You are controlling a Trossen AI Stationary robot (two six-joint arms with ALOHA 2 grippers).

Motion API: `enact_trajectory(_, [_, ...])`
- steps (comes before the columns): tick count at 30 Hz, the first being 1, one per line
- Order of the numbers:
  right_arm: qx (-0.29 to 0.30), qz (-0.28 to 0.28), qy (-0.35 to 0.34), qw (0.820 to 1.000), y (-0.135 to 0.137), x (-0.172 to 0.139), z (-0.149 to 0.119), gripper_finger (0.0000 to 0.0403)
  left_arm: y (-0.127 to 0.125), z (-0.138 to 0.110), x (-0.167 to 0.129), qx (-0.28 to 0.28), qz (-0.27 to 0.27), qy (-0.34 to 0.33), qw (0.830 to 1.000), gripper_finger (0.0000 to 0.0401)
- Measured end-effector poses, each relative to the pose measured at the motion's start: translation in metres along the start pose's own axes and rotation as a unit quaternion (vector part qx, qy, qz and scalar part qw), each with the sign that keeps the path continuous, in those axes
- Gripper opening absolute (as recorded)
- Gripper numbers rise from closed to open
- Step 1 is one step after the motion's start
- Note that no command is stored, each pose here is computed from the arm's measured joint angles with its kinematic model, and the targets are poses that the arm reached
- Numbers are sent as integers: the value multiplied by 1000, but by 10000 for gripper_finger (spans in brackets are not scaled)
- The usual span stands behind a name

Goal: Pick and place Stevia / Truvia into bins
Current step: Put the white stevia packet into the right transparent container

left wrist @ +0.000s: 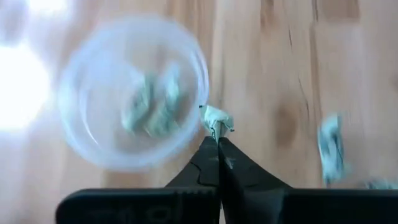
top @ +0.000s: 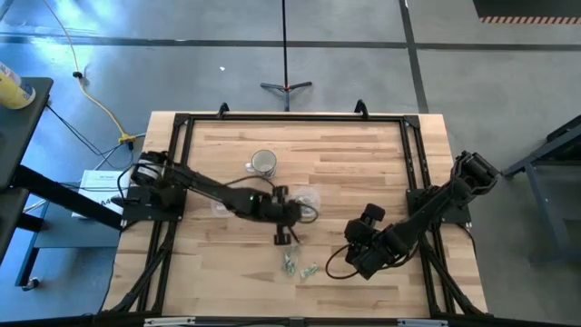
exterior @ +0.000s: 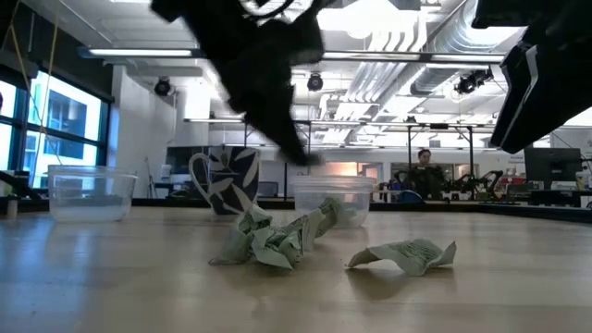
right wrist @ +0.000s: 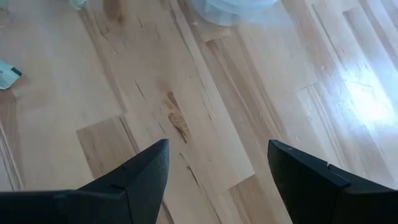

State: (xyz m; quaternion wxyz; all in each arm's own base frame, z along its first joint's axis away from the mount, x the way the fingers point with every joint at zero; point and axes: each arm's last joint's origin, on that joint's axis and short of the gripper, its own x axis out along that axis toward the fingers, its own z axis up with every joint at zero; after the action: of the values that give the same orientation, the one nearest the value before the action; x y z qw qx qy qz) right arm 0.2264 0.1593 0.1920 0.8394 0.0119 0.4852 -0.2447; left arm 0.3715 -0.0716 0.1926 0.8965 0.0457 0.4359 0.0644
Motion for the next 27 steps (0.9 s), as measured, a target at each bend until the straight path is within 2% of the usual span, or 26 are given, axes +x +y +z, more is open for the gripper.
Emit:
enact_trajectory(5, [-1,-4,-3,1000,-1,1,1,263,27,36,-10,16,18,-48,999,27])
enact_trajectory(10, [-5,-9,-10,1000,-1,1,2,263,56,39,-5,14,20,-39,999,43])
enact_trajectory(13, [-6,-13,-16,1000,-1,1,2,263,73,39,5,7,-15,-38,999,37])
enact_trajectory(17, [-8,-14,-15,1000,-2,1,2,263,81,33,18,-53,-62,-19,997,45])
enact_trajectory(22, [-7,-12,-13,1000,-2,1,2,263,70,33,16,-49,-16,-20,998,138])
enact_trajectory(27, [-7,-15,-14,1000,-2,2,3,263,62,31,15,-48,-33,-6,998,237])
